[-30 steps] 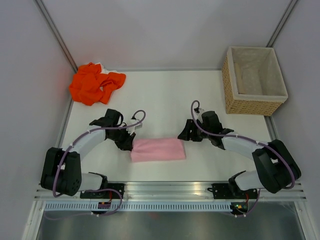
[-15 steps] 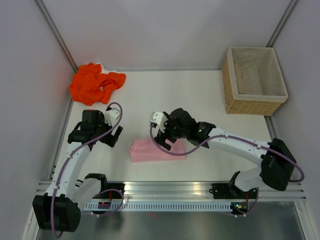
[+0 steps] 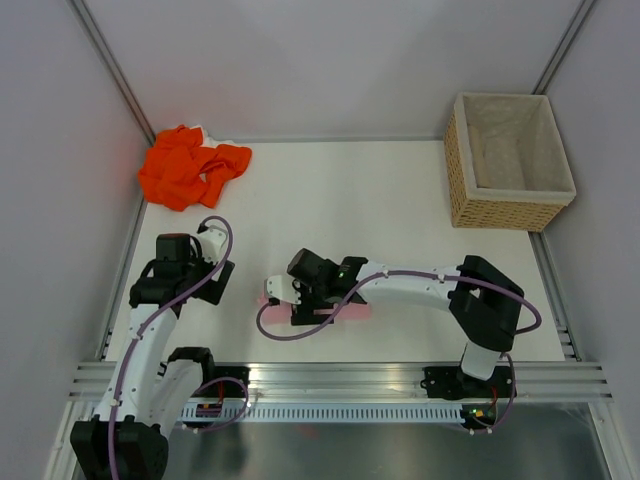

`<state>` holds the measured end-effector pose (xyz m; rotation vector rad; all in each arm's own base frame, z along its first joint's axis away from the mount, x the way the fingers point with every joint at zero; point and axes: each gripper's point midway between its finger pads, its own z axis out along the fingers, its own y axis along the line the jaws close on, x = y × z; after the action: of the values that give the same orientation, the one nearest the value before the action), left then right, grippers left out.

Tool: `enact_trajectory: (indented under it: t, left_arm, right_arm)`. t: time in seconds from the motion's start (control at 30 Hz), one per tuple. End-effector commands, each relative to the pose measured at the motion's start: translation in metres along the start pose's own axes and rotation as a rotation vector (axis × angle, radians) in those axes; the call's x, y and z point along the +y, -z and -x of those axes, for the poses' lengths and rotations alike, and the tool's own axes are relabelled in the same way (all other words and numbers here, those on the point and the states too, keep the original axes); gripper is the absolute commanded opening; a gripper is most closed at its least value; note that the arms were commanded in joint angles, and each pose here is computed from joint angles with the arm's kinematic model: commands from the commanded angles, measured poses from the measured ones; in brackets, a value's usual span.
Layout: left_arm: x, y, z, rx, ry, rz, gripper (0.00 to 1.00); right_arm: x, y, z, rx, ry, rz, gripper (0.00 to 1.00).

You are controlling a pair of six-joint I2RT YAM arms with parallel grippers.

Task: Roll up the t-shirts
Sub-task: Place the rolled tshirt into the container

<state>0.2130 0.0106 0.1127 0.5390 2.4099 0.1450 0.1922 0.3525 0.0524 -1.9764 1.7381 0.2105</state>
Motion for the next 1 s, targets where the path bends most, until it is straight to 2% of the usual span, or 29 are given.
enact_trajectory:
  t: [0.0, 0.17, 0.4, 0.7, 0.77, 0.87, 0.97]
  left_arm:
    - [0.003, 0.0, 0.002, 0.001, 0.039, 0.016, 1.0]
    - [-0.001, -0.001, 0.006, -0.01, 0.033, -0.013, 1.0]
    - [-0.006, -0.003, 0.004, -0.008, 0.029, -0.038, 1.0]
    - [-0.01, -0.003, 0.008, -0.022, 0.027, -0.064, 1.0]
    - [-0.011, -0.003, 0.008, -0.02, 0.026, -0.07, 1.0]
    - [-0.011, -0.004, 0.008, -0.019, 0.026, -0.072, 1.0]
    - [-0.011, -0.003, 0.009, -0.021, 0.026, -0.073, 1.0]
  right_arm:
    - [-0.02, 0.005, 0.007, 0.031, 0.01, -0.072, 0.98]
    - [-0.022, 0.002, 0.016, 0.021, 0.006, -0.057, 0.98]
    - [0.006, -0.025, 0.004, 0.047, -0.069, 0.137, 0.98]
    - [0.005, -0.056, -0.028, 0.163, -0.143, 0.094, 0.98]
    - [0.009, -0.059, -0.03, 0.157, -0.16, 0.099, 0.98]
    - [0.013, -0.06, -0.032, 0.141, -0.183, 0.114, 0.93]
    - [0.014, -0.058, -0.032, 0.117, -0.225, 0.139, 0.78]
